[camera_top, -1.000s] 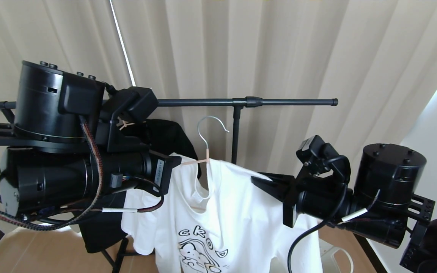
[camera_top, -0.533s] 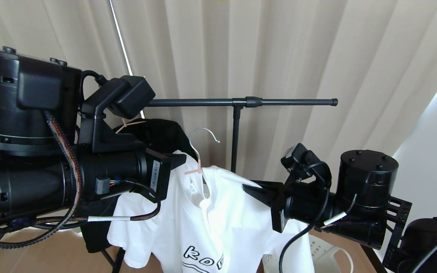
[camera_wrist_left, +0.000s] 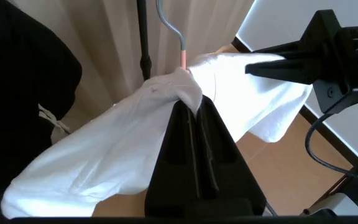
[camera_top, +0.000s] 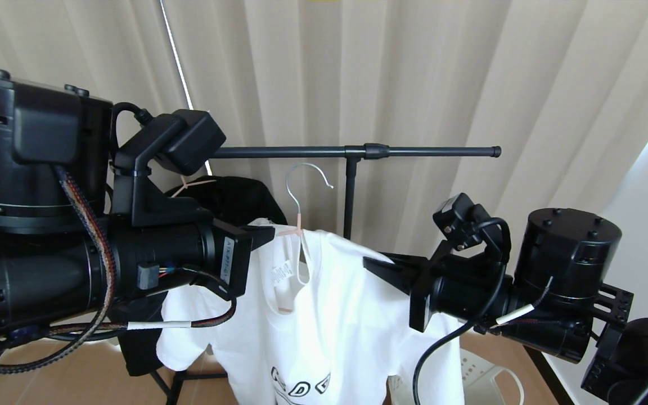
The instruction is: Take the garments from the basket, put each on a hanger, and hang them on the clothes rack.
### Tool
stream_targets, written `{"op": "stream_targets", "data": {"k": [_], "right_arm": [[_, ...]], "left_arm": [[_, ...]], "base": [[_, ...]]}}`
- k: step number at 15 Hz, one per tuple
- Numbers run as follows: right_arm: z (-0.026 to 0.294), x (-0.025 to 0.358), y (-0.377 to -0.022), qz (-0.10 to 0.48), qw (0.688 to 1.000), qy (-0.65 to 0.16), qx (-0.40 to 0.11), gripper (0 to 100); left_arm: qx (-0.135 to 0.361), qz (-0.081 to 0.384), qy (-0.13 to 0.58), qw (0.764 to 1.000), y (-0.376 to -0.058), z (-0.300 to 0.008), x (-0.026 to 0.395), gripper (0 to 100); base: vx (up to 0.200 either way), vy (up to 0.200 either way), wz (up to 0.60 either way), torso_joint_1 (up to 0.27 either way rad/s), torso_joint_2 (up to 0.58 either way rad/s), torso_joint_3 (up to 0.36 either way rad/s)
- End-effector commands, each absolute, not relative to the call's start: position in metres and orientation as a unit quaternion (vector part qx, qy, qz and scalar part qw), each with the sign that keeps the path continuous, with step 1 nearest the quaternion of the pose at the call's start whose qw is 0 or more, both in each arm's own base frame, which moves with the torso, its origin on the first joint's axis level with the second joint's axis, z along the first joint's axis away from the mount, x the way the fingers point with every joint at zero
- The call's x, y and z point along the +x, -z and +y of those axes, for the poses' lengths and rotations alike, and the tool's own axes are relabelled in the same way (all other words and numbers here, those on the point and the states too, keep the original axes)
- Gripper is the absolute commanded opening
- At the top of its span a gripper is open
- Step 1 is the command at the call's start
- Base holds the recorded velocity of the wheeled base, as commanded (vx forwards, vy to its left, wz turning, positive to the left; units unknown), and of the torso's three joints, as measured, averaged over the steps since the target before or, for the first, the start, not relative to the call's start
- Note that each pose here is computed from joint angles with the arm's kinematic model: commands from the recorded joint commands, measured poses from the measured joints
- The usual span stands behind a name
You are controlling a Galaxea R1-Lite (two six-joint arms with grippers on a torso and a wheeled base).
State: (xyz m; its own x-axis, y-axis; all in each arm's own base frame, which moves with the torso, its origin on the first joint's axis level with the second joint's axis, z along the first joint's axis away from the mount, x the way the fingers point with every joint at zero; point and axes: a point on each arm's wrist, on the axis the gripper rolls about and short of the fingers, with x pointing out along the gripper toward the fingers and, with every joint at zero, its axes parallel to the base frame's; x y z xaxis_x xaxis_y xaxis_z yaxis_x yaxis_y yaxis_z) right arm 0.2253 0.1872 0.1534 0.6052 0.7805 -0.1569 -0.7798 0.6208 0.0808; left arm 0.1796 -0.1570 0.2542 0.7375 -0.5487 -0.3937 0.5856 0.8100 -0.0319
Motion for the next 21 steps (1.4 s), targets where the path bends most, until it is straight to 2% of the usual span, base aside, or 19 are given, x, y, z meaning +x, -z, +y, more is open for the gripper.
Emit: {"op": "stream_targets", "data": {"k": [1, 5, 10, 17, 18, 21], "right_arm": [[0.183, 0.221, -0.165, 0.072, 0.897, -0.435, 0.012, 0], [0.182, 0.219, -0.173, 0.069, 0.897, -0.435, 0.037, 0], [0.181, 0.218, -0.178, 0.061, 0.897, -0.436, 0.044, 0], [0.178, 0.214, -0.186, 0.04, 0.891, -0.449, 0.059, 0], [0.179, 0.214, -0.186, 0.04, 0.891, -0.449, 0.059, 0], [0.178, 0.214, -0.186, 0.039, 0.891, -0.449, 0.06, 0]], "left_arm": [[0.047, 0.194, 0.305, 0.931, -0.25, -0.158, 0.181, 0], [0.039, 0.178, 0.305, 0.935, -0.249, -0.159, 0.182, 0], [0.04, 0.177, 0.306, 0.934, -0.249, -0.158, 0.181, 0], [0.027, 0.147, 0.311, 0.939, -0.243, -0.162, 0.185, 0], [0.027, 0.146, 0.311, 0.939, -0.243, -0.162, 0.185, 100], [0.027, 0.144, 0.312, 0.939, -0.244, -0.161, 0.184, 100]], "base": [[0.0, 0.0, 0.0, 0.0, 0.0, 0.0], [0.0, 0.0, 0.0, 0.0, 0.0, 0.0], [0.0, 0.0, 0.0, 0.0, 0.0, 0.0], [0.0, 0.0, 0.0, 0.0, 0.0, 0.0], [0.0, 0.0, 0.0, 0.0, 0.0, 0.0], [0.0, 0.0, 0.0, 0.0, 0.0, 0.0]]}}
